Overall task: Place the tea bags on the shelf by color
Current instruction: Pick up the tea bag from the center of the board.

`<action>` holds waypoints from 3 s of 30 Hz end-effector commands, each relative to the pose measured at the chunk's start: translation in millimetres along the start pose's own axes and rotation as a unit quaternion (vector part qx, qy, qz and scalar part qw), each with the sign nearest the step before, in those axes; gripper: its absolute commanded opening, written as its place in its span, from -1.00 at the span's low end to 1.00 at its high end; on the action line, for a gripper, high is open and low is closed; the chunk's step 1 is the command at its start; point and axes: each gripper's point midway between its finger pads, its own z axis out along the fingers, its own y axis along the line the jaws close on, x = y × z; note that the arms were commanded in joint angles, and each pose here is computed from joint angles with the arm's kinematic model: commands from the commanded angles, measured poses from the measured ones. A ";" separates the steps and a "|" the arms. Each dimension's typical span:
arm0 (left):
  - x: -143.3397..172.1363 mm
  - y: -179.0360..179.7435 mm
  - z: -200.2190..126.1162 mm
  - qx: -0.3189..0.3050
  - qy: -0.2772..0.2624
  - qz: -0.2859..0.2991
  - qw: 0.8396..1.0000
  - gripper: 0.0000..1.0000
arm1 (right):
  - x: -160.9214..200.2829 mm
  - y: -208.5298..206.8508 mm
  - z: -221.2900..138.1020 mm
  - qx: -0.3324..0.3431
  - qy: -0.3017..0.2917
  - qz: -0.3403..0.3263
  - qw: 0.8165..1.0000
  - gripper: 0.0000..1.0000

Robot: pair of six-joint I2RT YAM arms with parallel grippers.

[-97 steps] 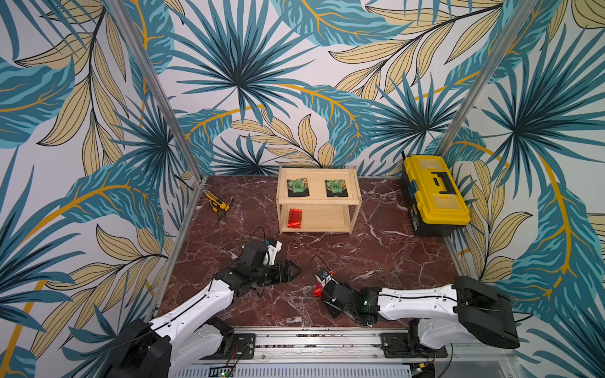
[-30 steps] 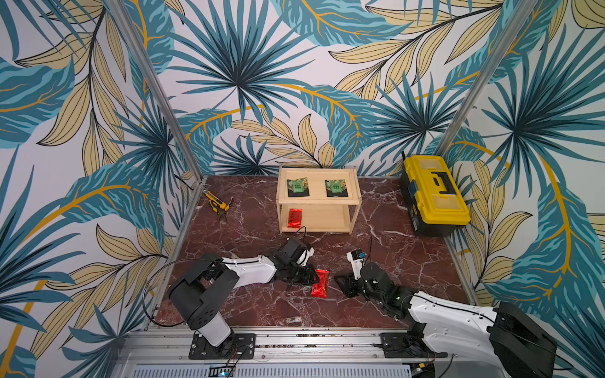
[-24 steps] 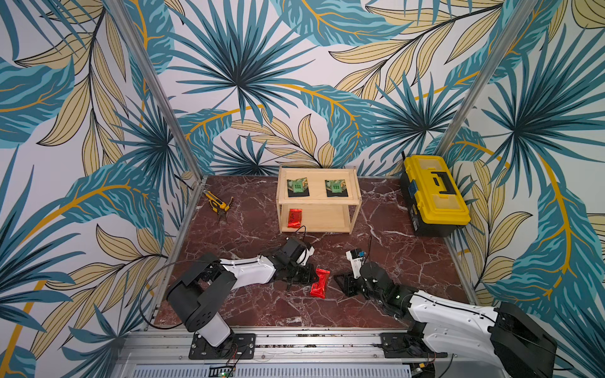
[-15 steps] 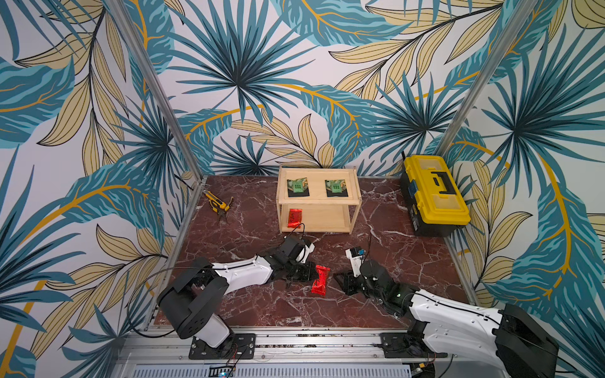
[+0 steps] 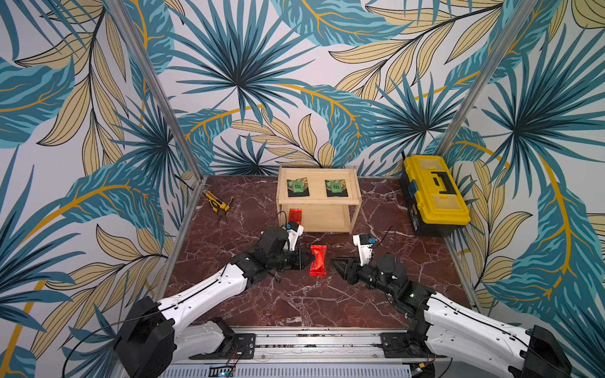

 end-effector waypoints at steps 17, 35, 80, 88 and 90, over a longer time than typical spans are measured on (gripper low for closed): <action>-57.6 -14.8 -34.5 0.096 -0.116 -0.089 0.985 -1.00 | -28.8 52.4 23.8 -0.188 -0.007 0.121 0.975 0.18; -55.8 -15.0 -31.5 0.102 -0.109 -0.090 0.985 -1.00 | -37.4 56.9 35.0 -0.181 -0.003 0.110 0.977 -0.17; -61.5 -25.7 -31.9 0.126 -0.111 -0.085 0.982 -1.00 | -47.9 36.5 23.5 -0.141 -0.049 0.102 0.984 -0.03; -62.8 -27.1 -30.3 0.128 -0.108 -0.085 0.982 -1.00 | -50.1 42.7 25.9 -0.153 -0.044 0.105 0.982 -0.07; -62.7 -27.1 -30.1 0.128 -0.108 -0.085 0.982 -1.00 | -48.2 42.5 29.0 -0.156 -0.039 0.108 0.981 -0.11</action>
